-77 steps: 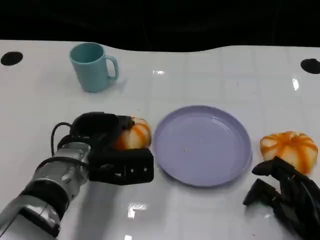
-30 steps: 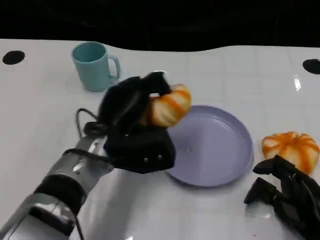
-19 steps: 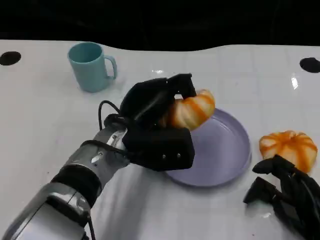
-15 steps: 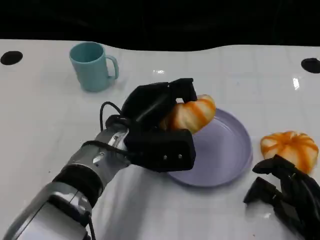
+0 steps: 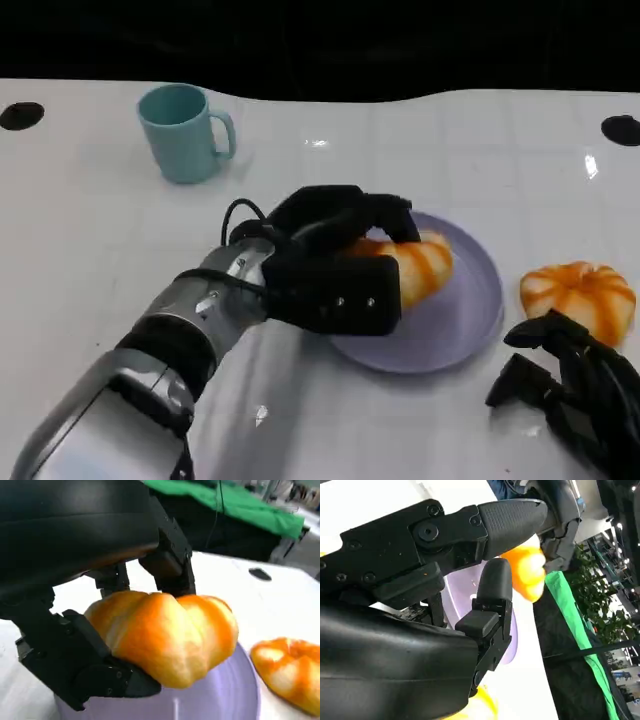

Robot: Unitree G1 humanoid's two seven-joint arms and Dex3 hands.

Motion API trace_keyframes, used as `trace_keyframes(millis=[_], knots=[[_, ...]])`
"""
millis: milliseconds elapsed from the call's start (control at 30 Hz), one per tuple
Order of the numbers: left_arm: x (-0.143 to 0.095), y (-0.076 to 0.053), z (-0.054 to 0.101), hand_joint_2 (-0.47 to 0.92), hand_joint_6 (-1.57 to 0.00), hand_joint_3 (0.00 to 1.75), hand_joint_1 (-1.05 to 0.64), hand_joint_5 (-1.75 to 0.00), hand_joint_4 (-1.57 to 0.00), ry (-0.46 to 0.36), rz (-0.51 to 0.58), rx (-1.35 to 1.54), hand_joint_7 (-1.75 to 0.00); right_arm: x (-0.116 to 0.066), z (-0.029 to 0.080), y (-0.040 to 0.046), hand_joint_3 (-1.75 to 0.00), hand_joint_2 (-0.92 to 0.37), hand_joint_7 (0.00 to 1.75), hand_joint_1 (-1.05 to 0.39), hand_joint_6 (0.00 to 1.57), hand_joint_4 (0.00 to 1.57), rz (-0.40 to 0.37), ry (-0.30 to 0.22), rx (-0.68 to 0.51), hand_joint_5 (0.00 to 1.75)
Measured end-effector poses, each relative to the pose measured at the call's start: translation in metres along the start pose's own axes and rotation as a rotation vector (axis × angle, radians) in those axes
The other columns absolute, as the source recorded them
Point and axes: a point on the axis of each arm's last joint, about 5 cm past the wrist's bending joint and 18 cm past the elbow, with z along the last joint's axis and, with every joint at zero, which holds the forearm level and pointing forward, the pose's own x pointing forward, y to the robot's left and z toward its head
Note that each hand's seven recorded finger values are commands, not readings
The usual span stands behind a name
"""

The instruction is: Grasp the bread from the table and place it into the plate.

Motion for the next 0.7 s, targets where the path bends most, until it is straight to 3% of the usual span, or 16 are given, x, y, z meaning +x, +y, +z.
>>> trace_keyframes(millis=[33, 67, 133, 233, 267, 467, 700], knots=[[0.0, 0.002, 0.0, 0.92, -0.57, 0.31, -0.41, -0.75, -0.37, 0.001, -0.012, 0.006, -0.02, 0.0, 0.0, 0.0001, -0.24, -0.92, 1.18, -0.55, 0.61, 0.66, 0.0, 0.001, 0.0, 1.5], [0.001, 0.003, 0.0, 0.92, -0.38, 0.42, -0.58, -0.54, -0.2, 0.003, -0.019, 0.013, -0.01, 0.0, 0.0, 0.0001, -0.24, -0.92, 1.18, -0.55, 0.61, 0.67, 0.0, 0.001, 0.0, 1.5], [0.002, 0.006, 0.0, 0.92, -0.25, 0.53, -0.73, -0.38, -0.08, 0.017, -0.058, 0.044, 0.0, 0.0, 0.0, 0.0001, -0.24, -0.92, 1.18, -0.54, 0.61, 0.67, 0.0, 0.0, 0.0, 1.5], [0.002, 0.01, -0.002, 0.92, -0.21, 0.57, -0.79, -0.33, -0.04, 0.049, -0.118, 0.092, 0.0, 0.0, 0.0, 0.0, -0.24, -0.92, 1.18, -0.54, 0.61, 0.67, 0.001, 0.0, 0.0, 1.5], [0.002, 0.011, -0.002, 0.92, -0.21, 0.66, -0.88, -0.25, -0.02, 0.055, -0.123, 0.096, 0.0, 0.0, 0.0, 0.0, -0.24, -0.92, 1.18, -0.55, 0.62, 0.67, 0.002, 0.0, 0.0, 1.5], [0.001, 0.013, -0.003, 0.92, -0.17, 0.77, -0.99, -0.13, 0.0, 0.061, -0.137, 0.136, 0.0, 0.0, 0.0, -0.0001, -0.24, -0.92, 1.18, -0.55, 0.61, 0.67, 0.0, -0.001, -0.001, 1.5], [-0.001, 0.022, -0.005, 0.92, -0.18, 0.76, -0.99, -0.13, -0.02, 0.058, -0.147, 0.148, -0.01, 0.0, 0.0, -0.0001, -0.25, -0.92, 1.19, -0.55, 0.61, 0.66, 0.0, 0.0, -0.001, 1.51]])
